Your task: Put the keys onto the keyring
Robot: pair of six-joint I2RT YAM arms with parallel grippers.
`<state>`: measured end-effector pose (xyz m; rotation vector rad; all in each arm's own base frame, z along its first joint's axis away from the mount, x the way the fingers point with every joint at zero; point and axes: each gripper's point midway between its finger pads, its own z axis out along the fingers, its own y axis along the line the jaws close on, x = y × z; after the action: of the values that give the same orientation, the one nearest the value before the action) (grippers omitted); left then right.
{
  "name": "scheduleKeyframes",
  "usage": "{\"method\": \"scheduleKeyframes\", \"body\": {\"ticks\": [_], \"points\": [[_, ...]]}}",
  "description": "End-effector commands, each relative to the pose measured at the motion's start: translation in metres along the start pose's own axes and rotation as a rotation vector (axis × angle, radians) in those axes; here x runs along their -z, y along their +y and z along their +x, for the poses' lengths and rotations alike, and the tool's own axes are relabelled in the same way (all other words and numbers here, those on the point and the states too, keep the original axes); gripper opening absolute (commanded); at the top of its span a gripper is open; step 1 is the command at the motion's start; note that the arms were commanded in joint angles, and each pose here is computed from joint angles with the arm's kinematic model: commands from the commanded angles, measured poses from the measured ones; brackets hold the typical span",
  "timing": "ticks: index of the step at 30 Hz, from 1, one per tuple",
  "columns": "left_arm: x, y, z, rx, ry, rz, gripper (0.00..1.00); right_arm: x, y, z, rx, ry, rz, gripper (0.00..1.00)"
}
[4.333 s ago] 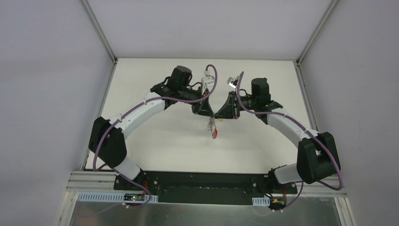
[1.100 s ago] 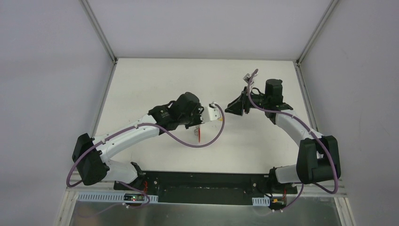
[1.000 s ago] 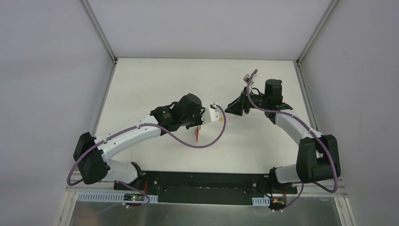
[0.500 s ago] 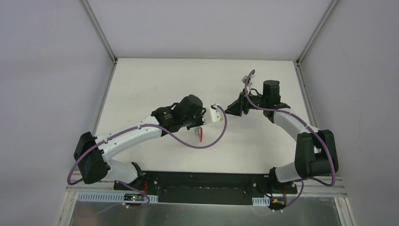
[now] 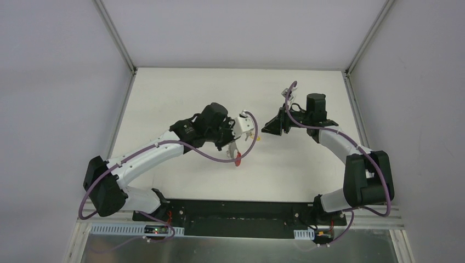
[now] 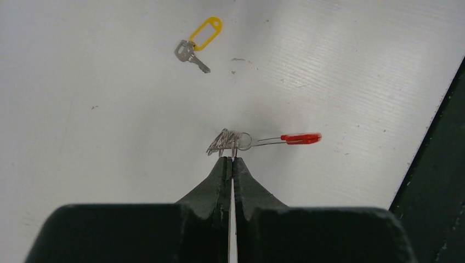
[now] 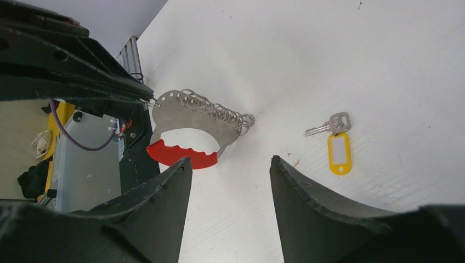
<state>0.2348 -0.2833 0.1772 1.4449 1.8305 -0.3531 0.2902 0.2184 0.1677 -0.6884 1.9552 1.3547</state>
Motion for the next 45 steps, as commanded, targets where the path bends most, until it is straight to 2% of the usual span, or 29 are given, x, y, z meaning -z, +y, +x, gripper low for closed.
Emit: {"method": "scheduleKeyframes", "body": {"ticks": [1, 9, 13, 15, 22, 32, 45], "points": [[0.021, 0.004, -0.028, 0.152, -0.16, 0.08, 0.0, 0.003, 0.009, -0.016, 0.081, -0.029, -0.02, 0.58], [0.051, 0.032, -0.035, 0.276, -0.311, 0.102, 0.0, -0.006, 0.008, -0.011, 0.098, -0.007, 0.012, 0.57], [0.058, 0.042, -0.03, 0.288, -0.3, 0.079, 0.0, -0.023, 0.021, -0.007, 0.082, 0.047, -0.034, 0.57], [0.06, 0.044, -0.027, 0.291, -0.29, 0.074, 0.0, -0.03, -0.032, -0.012, 0.11, 0.056, 0.24, 0.53], [0.067, 0.048, -0.021, 0.301, -0.255, 0.07, 0.0, -0.061, -0.07, 0.001, 0.134, 0.18, 0.388, 0.43], [0.068, 0.044, -0.016, 0.309, -0.242, 0.081, 0.0, -0.087, -0.092, 0.034, 0.104, 0.32, 0.458, 0.41], [0.066, 0.04, -0.016, 0.31, -0.257, 0.097, 0.0, -0.09, -0.104, 0.048, 0.107, 0.367, 0.522, 0.39]]}}
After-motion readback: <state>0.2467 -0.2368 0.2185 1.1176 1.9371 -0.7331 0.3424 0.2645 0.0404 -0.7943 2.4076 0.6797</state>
